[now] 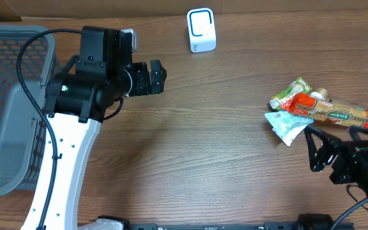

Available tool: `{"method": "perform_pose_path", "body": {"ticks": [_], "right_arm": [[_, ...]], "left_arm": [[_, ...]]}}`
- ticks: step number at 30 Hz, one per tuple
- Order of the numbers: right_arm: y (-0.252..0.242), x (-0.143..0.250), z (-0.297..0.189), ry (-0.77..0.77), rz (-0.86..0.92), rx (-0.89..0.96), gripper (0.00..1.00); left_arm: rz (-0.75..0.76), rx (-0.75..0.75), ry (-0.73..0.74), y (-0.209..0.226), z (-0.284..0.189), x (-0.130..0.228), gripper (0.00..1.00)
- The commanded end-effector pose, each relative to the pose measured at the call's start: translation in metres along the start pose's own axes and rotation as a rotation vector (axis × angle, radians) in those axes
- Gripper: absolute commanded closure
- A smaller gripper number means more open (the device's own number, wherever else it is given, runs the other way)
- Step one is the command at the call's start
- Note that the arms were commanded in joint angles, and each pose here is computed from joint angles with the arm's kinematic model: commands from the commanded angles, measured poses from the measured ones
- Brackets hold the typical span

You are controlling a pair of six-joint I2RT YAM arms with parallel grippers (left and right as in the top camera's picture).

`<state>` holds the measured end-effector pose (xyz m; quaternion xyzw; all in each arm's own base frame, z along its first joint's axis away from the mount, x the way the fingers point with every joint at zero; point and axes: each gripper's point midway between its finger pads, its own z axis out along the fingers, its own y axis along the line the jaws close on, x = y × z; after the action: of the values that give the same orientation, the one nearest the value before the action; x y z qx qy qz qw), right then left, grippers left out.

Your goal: Scan the item barcode

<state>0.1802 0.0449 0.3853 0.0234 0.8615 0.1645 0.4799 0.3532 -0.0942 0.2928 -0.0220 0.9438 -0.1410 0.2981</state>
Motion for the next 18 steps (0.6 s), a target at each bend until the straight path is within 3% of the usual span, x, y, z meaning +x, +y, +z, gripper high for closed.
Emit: {"method": "perform_pose_path", "body": {"ticks": [1, 8, 18], "right_arm": [[-0.015, 0.0, -0.002, -0.112, -0.037, 0.067, 0.0], [-0.024, 0.015, 0.018, -0.389, -0.15, 0.024, 0.0], [-0.035, 0.068, 0.086, -0.629, -0.229, -0.111, 0.0]], "left_arm": [[-0.002, 0.005, -0.001, -0.001, 0.0, -0.001, 0.0], [-0.002, 0.005, -0.001, -0.001, 0.0, -0.001, 0.01], [-0.002, 0.005, -0.001, -0.001, 0.0, -0.001, 0.0]]}}
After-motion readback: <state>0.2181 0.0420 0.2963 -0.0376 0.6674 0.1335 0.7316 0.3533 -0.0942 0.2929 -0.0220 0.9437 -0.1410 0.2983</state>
